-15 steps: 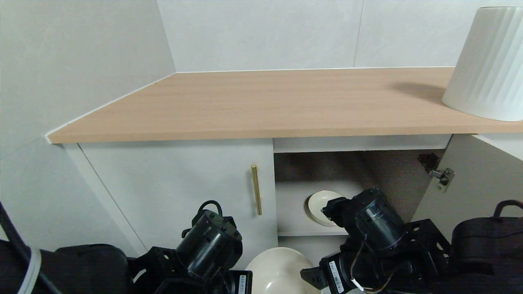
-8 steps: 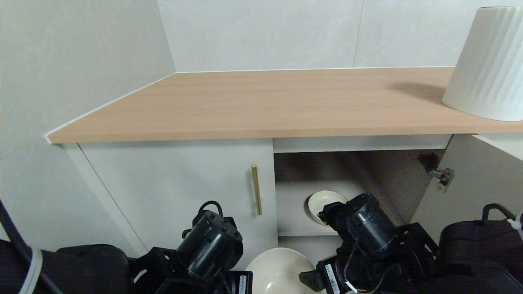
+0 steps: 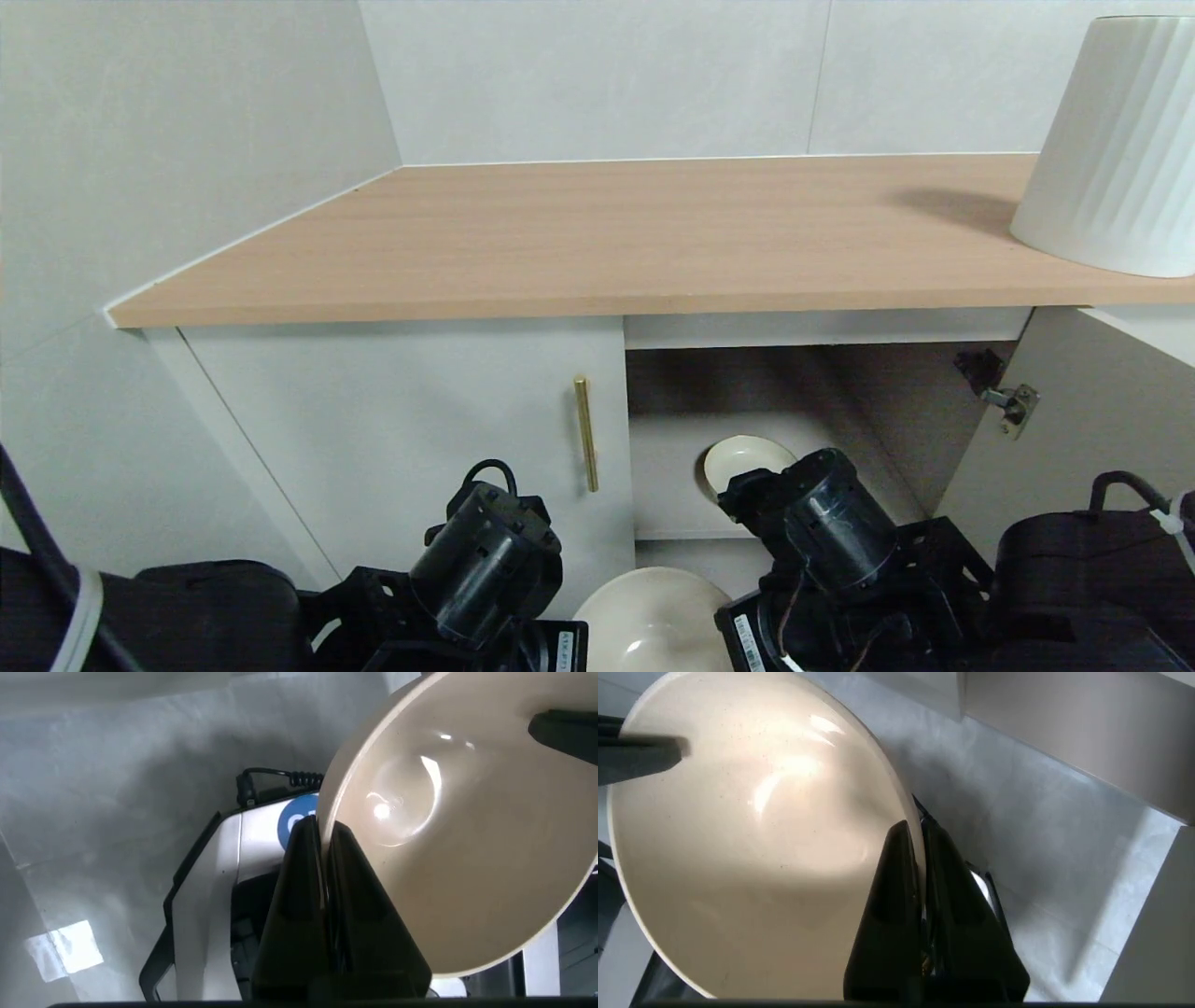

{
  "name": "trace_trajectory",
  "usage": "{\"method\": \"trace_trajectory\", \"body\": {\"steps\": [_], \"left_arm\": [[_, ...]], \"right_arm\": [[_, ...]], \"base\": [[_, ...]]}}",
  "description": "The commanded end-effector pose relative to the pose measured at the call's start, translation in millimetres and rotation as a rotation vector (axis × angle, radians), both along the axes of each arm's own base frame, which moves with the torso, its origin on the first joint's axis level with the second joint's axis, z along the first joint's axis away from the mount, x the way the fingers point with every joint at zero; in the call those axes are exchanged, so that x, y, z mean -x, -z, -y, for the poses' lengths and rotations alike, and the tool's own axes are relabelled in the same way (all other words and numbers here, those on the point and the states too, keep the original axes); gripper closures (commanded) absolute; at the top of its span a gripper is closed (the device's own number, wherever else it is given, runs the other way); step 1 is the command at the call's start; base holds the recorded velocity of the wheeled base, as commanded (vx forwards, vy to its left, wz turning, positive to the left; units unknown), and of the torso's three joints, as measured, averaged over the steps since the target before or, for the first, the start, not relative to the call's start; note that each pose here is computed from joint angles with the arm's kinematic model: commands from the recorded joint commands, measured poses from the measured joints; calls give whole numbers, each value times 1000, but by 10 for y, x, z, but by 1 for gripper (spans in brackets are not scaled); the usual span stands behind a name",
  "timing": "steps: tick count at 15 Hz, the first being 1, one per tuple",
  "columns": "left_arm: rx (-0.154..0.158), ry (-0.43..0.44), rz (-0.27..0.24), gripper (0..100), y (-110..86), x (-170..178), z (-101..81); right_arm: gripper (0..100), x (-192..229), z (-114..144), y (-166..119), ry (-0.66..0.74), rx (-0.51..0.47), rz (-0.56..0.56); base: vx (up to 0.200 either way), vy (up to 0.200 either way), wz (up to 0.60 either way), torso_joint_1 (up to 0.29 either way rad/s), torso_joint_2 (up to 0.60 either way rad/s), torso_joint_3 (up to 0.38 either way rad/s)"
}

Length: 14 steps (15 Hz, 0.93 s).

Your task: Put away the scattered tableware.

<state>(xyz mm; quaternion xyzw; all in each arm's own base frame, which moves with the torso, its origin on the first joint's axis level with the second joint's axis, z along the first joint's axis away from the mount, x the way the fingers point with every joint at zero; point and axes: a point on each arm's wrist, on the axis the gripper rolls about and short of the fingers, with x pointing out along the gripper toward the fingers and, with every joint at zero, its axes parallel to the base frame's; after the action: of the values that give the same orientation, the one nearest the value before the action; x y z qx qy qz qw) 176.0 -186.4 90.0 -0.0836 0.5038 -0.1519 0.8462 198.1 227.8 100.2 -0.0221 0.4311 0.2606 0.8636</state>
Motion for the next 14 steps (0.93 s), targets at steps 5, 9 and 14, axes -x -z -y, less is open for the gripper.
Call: {"method": "trace_trajectory", "body": {"steps": [5,9,14], "left_arm": [[-7,-1,-1,100,-3,14,-12],[-12,-1,8,0,-6,24,2],[-10,-1,10,0,-14,26,0]], "right_arm": [[100,-4,3,21,4,10,-4],[100,-4,3,21,5,11,-3],[100,-46,15,82,20,33,-9]], "base": [[0,0,0,0,0,0],[0,0,0,0,0,0],[0,0,0,0,0,0]]}}
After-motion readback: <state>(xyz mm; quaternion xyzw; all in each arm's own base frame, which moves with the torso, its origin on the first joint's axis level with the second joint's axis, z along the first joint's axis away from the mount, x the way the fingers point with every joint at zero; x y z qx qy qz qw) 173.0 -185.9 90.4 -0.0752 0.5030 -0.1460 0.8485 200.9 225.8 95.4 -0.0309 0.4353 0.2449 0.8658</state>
